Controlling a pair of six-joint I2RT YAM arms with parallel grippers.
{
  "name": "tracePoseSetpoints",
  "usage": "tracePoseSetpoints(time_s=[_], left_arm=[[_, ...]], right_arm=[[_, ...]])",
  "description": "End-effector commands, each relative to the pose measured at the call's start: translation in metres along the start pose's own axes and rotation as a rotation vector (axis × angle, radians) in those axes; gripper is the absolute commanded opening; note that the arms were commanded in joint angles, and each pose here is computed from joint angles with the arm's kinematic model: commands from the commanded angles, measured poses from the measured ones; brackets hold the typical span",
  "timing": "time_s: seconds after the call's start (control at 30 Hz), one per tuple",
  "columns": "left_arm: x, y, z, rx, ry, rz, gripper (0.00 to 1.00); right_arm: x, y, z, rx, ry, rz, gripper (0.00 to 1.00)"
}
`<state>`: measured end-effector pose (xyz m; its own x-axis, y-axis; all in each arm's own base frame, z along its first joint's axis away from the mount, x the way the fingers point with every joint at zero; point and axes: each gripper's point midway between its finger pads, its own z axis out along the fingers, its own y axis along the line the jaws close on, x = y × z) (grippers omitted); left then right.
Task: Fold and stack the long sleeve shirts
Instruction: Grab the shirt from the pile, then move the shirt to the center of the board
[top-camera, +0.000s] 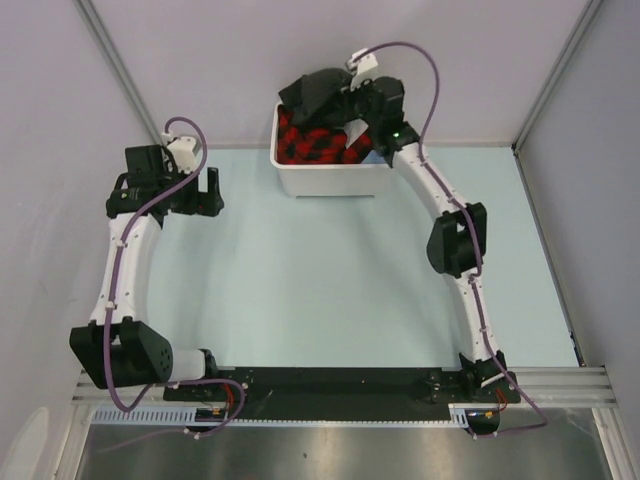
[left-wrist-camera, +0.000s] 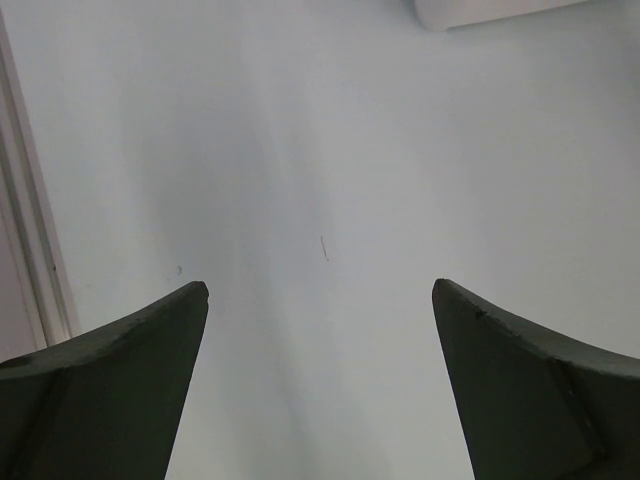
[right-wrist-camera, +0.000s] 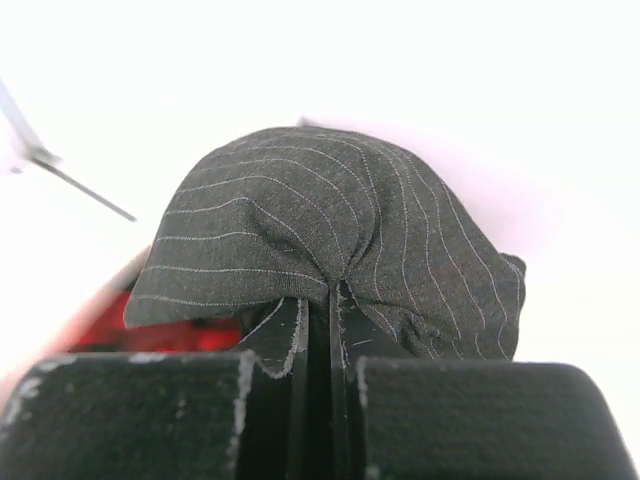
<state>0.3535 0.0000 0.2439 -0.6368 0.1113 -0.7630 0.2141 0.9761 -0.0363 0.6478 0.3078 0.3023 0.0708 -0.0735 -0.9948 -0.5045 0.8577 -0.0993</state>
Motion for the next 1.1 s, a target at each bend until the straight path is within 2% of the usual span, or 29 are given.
tracePoseSetpoints(time_s=[0.0, 0.17, 0.33, 0.5, 0.6, 0.63, 0.67, 0.7, 0.73, 0.77, 0.8, 0.83, 0.87, 0.9, 0.97, 1.03, 1.07], left_arm=[[-0.033, -0.008, -0.004, 0.063, -0.088, -0.008, 0.99], [-0.052, -0.015, -0.005, 0.105, -0.145, -0.014, 0.99], [-0.066, -0.023, -0.008, 0.156, -0.183, -0.021, 0.99], [-0.071, -0.036, -0.014, 0.226, -0.213, -0.002, 0.99], [-0.061, -0.048, -0.018, 0.285, -0.207, 0.028, 0.99], [-0.058, -0.056, -0.020, 0.324, -0.208, 0.050, 0.99], [-0.049, -0.059, -0.018, 0.336, -0.198, 0.098, 0.99], [-0.043, -0.070, -0.022, 0.354, -0.190, 0.143, 0.99], [-0.036, -0.071, -0.021, 0.334, -0.179, 0.186, 0.99], [-0.020, -0.073, -0.014, 0.334, -0.150, 0.252, 0.99], [-0.013, -0.089, -0.015, 0.358, -0.144, 0.312, 0.99], [-0.002, -0.090, -0.011, 0.348, -0.119, 0.347, 0.99], [0.013, -0.095, -0.004, 0.365, -0.089, 0.389, 0.99], [0.022, -0.109, -0.001, 0.400, -0.071, 0.424, 0.99], [0.037, -0.120, 0.009, 0.442, -0.029, 0.448, 0.99], [0.047, -0.134, 0.022, 0.494, 0.012, 0.447, 0.99], [0.047, -0.143, 0.023, 0.531, 0.021, 0.393, 0.99]], right_arm=[[-0.231, 0.019, -0.097, -0.207, -0.391, 0.029, 0.00], [-0.308, 0.034, -0.166, -0.309, -0.491, 0.085, 0.00], [-0.351, 0.050, -0.232, -0.389, -0.521, 0.115, 0.00], [-0.314, 0.057, -0.274, -0.425, -0.410, 0.144, 0.00], [-0.249, 0.052, -0.285, -0.418, -0.239, 0.303, 0.00], [-0.214, 0.033, -0.290, -0.362, -0.147, 0.396, 0.07], [-0.180, 0.016, -0.293, -0.306, -0.055, 0.454, 0.18], [-0.135, 0.006, -0.303, -0.266, 0.084, 0.534, 0.53], [-0.099, -0.038, -0.319, -0.148, 0.151, 0.576, 0.73], [-0.040, -0.051, -0.334, -0.109, 0.268, 0.535, 0.92], [0.007, -0.055, -0.360, -0.055, 0.429, 0.579, 0.99], [0.034, -0.064, -0.379, -0.031, 0.505, 0.573, 1.00], [0.059, -0.083, -0.400, -0.023, 0.567, 0.457, 1.00], [0.086, -0.084, -0.420, 0.008, 0.661, 0.480, 1.00], [0.099, -0.089, -0.433, -0.019, 0.694, 0.397, 1.00], [0.102, -0.080, -0.427, -0.060, 0.700, 0.335, 1.00], [0.101, -0.054, -0.415, -0.155, 0.708, 0.273, 1.00]])
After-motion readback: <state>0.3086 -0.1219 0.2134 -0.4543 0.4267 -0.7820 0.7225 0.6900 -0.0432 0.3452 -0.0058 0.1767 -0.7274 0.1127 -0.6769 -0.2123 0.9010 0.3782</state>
